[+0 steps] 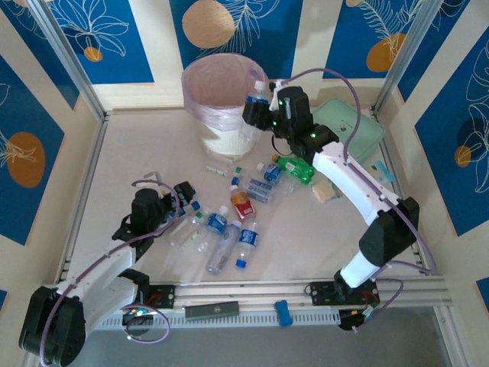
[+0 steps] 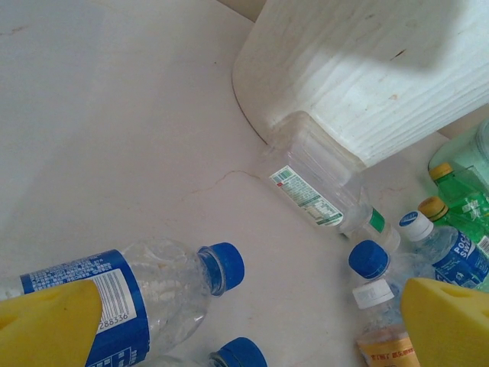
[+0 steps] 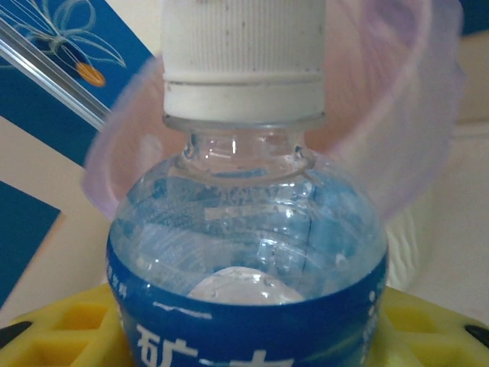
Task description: Put the plastic bottles in the bin
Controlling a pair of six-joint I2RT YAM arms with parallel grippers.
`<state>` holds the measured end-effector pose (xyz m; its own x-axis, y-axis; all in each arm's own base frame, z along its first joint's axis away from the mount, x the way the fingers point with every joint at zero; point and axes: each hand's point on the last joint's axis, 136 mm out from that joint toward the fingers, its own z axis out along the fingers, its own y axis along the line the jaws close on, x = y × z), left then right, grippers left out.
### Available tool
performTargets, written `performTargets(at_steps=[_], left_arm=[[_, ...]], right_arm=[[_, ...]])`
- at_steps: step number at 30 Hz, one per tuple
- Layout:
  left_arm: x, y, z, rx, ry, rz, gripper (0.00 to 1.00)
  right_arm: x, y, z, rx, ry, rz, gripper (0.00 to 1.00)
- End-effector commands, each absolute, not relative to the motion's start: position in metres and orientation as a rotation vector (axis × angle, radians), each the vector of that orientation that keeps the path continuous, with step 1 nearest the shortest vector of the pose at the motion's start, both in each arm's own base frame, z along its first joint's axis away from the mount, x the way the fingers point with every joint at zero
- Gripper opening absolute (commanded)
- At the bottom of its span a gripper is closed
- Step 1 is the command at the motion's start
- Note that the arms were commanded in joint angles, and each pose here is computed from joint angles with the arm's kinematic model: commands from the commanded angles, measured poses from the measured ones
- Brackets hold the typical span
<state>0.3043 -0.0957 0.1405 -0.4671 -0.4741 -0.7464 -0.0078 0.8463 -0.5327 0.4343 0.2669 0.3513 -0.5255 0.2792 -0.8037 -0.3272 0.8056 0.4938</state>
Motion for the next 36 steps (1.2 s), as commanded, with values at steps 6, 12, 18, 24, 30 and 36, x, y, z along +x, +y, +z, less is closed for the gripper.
performTargets(at_steps=[6,12,18,24,30,36], left_arm=[[0.298,-0.093,0.143,-0.351,1.999,-0.592,1.0],[0.293,-0.091,0.14,-0.358,2.006,-0.587,1.0],[0.291,-0.09,0.142,-0.353,2.006,-0.582,1.0],[0.292,-0.09,0.144,-0.348,2.001,-0.583,1.0],[0.292,-0.09,0.144,-0.342,2.005,-0.581,1.0],[0.292,-0.09,0.143,-0.346,2.008,-0.583,1.0]], right_arm=[[0.476,0.292,0.426,-0.164,1.759,0.781,0.54],[0.514,0.309,0.431,-0.209,1.749,0.735,0.54],[0.544,0.328,0.412,-0.25,1.809,0.709,0.54],[0.556,0.337,0.385,-0.25,1.859,0.71,0.55],[0.561,0.341,0.362,-0.244,1.908,0.708,0.56],[0.562,0.344,0.356,-0.244,1.915,0.713,0.63]])
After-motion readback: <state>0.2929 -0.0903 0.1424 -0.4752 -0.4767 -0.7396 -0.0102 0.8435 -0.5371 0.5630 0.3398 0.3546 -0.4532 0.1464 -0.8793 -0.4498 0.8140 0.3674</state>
